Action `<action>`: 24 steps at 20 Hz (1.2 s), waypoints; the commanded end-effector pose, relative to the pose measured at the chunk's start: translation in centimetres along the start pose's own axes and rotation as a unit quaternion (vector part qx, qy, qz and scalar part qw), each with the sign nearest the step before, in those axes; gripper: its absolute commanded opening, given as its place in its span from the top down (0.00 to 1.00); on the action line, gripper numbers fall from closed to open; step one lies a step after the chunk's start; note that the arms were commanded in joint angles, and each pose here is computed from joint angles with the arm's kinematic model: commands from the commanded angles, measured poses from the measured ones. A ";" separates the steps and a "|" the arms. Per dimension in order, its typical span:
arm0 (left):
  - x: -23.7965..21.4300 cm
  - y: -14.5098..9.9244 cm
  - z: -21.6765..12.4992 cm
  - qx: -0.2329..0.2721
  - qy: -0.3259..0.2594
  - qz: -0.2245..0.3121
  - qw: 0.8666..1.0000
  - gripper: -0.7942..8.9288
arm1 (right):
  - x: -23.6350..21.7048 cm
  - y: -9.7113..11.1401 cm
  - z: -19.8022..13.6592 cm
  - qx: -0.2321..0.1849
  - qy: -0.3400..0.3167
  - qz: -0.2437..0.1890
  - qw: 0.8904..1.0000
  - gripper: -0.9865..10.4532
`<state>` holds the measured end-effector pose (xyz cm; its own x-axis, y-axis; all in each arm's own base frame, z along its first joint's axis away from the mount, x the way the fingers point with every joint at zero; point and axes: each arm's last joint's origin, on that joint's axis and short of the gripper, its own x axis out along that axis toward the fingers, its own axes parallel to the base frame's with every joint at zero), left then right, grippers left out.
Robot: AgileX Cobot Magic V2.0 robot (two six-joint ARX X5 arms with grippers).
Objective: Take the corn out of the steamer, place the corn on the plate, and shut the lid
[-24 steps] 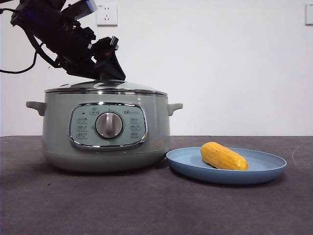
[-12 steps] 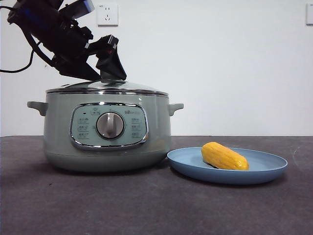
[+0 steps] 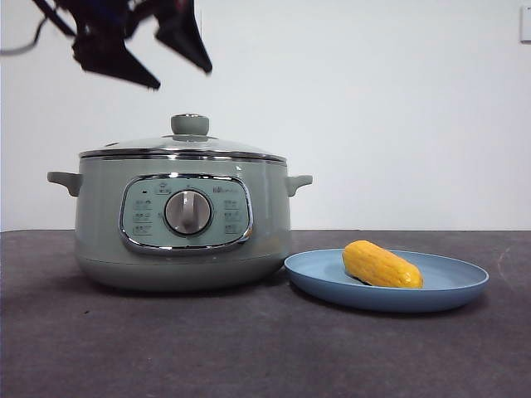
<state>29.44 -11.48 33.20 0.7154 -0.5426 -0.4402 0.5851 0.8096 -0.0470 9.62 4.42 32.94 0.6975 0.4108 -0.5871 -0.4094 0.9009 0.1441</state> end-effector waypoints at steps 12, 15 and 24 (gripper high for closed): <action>-11.1 -3.8 -0.1 -0.067 0.086 -0.136 0.985 0.31 | 0.1 0.4 -0.3 -0.051 0.009 0.069 0.996 0.39; -12.8 -4.3 -0.8 -0.076 0.110 -0.137 0.982 0.42 | 0.1 0.5 -0.3 -0.053 0.013 0.089 0.995 0.39; -14.6 -4.9 -1.9 -0.089 0.152 -0.139 0.975 0.81 | 0.1 0.4 -0.8 -0.051 0.039 0.091 0.994 0.70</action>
<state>15.41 -7.14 38.17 0.3811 -0.6764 -0.6303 0.6408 0.6847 -0.3473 8.99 4.72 32.51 0.5657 0.5493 -0.6150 -0.5763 0.7968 0.1816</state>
